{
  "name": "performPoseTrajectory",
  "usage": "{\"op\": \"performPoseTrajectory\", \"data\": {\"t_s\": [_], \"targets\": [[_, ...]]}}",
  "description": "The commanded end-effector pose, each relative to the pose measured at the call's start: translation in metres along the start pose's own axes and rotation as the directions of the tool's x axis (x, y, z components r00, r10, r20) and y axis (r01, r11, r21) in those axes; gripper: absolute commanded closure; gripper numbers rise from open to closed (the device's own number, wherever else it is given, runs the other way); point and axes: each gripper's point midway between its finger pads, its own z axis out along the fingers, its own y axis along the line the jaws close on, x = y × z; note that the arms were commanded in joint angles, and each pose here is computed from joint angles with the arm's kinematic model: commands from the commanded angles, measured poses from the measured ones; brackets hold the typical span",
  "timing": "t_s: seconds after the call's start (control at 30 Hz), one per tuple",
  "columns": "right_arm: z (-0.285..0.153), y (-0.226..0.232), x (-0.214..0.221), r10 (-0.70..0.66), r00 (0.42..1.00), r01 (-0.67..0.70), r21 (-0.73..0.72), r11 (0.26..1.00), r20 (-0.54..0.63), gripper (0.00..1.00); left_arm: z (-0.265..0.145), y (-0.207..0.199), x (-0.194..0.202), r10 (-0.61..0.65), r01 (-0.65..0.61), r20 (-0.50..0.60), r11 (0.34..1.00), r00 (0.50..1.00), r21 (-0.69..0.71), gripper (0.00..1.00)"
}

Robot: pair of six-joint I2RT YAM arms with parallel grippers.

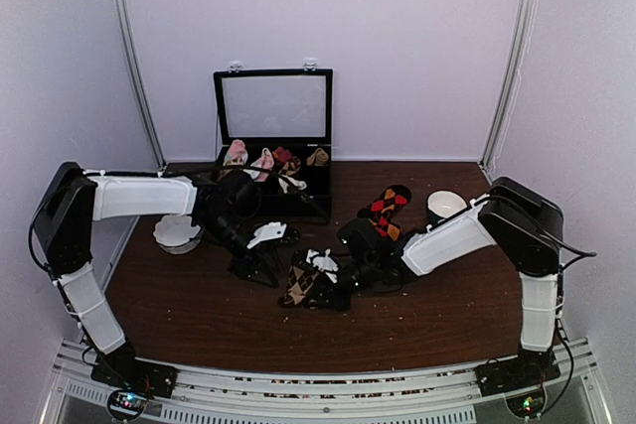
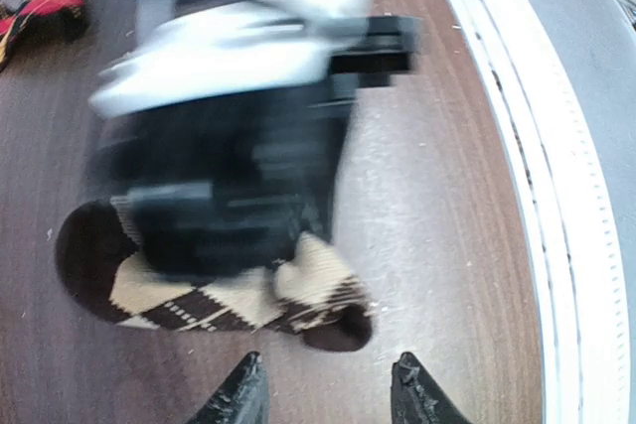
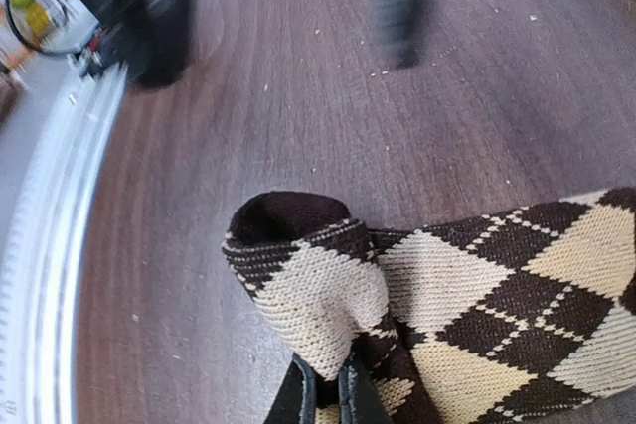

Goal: Roll the socks
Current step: Roll the sock at the center of the board.

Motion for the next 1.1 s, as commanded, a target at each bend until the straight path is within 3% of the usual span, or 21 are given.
{"op": "performPoseTrajectory", "data": {"t_s": [0.0, 0.17, 0.43, 0.67, 0.9, 1.07], "targets": [[0.005, -0.012, 0.067, 0.427, 0.888, -0.440, -0.046, 0.897, -0.171, 1.00, -0.001, -0.013, -0.016, 0.088, -0.089, 0.043, 0.996, 0.995, 0.013, 0.57], [0.005, -0.029, 0.090, 0.600, 0.766, -0.615, 0.007, 0.788, -0.231, 1.00, 0.015, -0.015, -0.014, 0.186, -0.186, -0.016, 0.983, 0.982, -0.004, 0.57], [0.007, -0.036, 0.109, 0.675, 0.676, -0.691, 0.064, 0.720, -0.296, 1.00, 0.044, -0.001, -0.011, 0.307, -0.318, -0.130, 0.945, 0.943, -0.071, 0.63], [0.009, -0.041, 0.097, 0.684, 0.662, -0.703, 0.062, 0.708, -0.307, 1.00, 0.063, 0.005, -0.007, 0.344, -0.365, -0.196, 0.927, 0.918, -0.083, 0.64], [0.012, -0.042, 0.097, 0.694, 0.646, -0.720, 0.048, 0.692, -0.317, 1.00, 0.074, 0.029, 0.021, 0.286, -0.347, -0.312, 0.925, 0.906, -0.158, 0.56], [0.012, -0.043, 0.092, 0.696, 0.648, -0.723, 0.040, 0.690, -0.310, 0.98, 0.079, 0.034, 0.039, 0.255, -0.332, -0.371, 0.929, 0.893, -0.161, 0.61]]}}
